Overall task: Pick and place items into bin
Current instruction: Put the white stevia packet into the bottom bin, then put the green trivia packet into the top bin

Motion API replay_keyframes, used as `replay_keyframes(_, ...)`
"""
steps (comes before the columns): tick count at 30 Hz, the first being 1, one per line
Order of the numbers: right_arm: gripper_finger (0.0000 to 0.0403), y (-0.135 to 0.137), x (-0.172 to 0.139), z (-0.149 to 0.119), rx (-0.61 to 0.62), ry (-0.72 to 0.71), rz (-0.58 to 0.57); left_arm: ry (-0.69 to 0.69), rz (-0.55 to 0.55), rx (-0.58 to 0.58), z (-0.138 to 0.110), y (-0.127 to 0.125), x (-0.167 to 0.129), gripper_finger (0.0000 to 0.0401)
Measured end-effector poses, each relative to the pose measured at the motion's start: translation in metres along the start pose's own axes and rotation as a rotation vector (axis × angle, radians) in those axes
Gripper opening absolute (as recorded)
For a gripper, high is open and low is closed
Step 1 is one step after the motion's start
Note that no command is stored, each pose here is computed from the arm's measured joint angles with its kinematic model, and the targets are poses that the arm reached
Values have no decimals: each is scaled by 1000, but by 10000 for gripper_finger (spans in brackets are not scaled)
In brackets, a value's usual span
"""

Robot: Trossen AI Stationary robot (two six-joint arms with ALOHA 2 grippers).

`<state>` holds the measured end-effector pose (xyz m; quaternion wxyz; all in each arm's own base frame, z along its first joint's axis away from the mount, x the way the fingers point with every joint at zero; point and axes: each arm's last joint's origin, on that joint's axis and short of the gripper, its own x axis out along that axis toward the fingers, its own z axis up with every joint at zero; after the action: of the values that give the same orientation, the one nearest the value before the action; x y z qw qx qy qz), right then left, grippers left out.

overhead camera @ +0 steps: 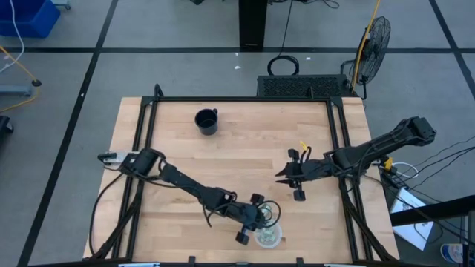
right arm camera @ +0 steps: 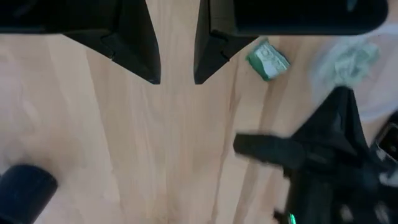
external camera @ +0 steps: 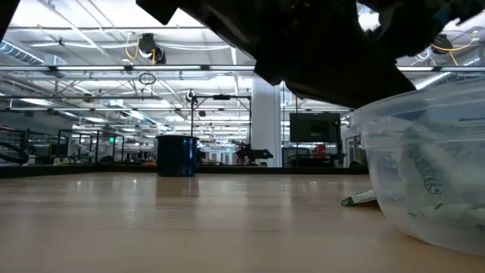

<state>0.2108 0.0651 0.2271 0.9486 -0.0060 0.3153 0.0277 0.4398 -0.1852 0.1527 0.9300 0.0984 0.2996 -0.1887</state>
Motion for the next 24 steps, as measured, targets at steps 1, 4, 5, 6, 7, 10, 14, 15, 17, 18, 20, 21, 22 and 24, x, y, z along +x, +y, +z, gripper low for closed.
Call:
replay_keyframes(1, 89, 0, 1, -3, -1, 9, -1, 8, 0, 0, 0, 0, -1, 37)
replay_keyframes(4, 89, -1, 4, -13, -7, 32, -5, 14, 6, 1, 0, 2, -2, 47)
replay_keyframes(5, 89, -1, 6, -16, -7, 29, -5, 9, 7, 1, 2, 3, -4, 49)
replay_keyframes(6, 89, -1, 7, -18, -6, 25, -1, 1, 8, 1, 4, 3, -6, 52)
replay_keyframes(7, 89, -1, 8, -20, -6, 21, 3, -11, 9, 0, 7, 3, -8, 54)
replay_keyframes(10, 89, 0, 9, -25, -18, 21, 12, -34, 10, 10, 18, 4, -21, 57)
replay_keyframes(14, 90, 4, 12, -31, -23, -3, 117, -68, 12, 38, 42, 6, -55, 53)
replay_keyframes(15, 92, 6, 13, -32, -24, -24, 152, -70, 12, 47, 48, 6, -66, 52)
replay_keyframes(17, 100, 10, 16, -36, -57, -67, 182, -76, 18, 72, 60, 8, -91, 52)
replay_keyframes(18, 106, 12, 19, -39, -84, -85, 192, -62, 24, 91, 63, 9, -104, 51)
replay_keyframes(20, 121, 17, 24, -42, -119, -118, 207, -59, 50, 125, 72, 12, -129, 51)
replay_keyframes(21, 130, 19, 28, -43, -125, -122, 211, -54, 70, 137, 75, 14, -142, 51)
replay_keyframes(22, 139, 21, 31, -45, -130, -113, 213, -57, 93, 145, 79, 15, -155, 51)
replay_keyframes(24, 155, 24, 41, -49, -137, -85, 216, -72, 143, 147, 86, 17, -180, 51)
